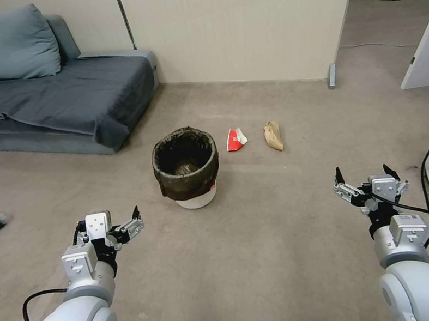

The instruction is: Pick up the trash bin, then pick up the garbage from the floor and place it into the trash bin.

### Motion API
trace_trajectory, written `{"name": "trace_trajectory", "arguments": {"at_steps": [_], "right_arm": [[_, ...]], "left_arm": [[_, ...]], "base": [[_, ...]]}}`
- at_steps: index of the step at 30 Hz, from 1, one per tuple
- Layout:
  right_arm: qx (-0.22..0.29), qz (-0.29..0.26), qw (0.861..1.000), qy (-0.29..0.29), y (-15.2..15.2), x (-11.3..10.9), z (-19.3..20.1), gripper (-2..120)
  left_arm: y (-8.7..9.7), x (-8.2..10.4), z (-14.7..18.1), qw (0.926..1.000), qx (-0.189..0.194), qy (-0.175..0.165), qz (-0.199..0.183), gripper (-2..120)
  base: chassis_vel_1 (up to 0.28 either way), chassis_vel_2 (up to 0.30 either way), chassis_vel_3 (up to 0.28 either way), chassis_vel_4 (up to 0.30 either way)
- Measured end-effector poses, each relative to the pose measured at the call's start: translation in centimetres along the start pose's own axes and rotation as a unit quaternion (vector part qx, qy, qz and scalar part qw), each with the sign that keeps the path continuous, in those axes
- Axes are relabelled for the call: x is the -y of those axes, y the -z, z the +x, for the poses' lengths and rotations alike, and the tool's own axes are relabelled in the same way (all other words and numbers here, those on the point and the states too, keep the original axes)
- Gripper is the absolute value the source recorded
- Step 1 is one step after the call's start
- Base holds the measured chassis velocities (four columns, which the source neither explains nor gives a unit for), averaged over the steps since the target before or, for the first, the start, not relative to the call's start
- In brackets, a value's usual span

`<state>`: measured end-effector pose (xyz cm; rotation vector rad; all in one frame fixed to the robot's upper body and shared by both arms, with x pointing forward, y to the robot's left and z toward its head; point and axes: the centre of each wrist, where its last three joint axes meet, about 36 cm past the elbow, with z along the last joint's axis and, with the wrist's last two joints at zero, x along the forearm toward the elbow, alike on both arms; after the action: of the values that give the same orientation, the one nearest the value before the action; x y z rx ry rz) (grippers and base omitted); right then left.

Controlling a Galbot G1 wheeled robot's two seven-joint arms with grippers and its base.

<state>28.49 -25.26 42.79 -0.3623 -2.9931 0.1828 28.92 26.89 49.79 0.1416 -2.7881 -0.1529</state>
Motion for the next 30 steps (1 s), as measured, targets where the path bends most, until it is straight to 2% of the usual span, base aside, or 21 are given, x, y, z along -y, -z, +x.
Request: {"name": "trace_trajectory", "arguments": {"at_steps": [30], "right_arm": [[0.000, -0.003, 1.000, 0.001, 0.06, 0.21, -0.22, 100]], "left_arm": [[-0.24, -0.05, -0.39, 1.0000, 0.000, 0.004, 0.005, 100]], "base": [[-0.125, 0.127, 0.126, -0.122]]}}
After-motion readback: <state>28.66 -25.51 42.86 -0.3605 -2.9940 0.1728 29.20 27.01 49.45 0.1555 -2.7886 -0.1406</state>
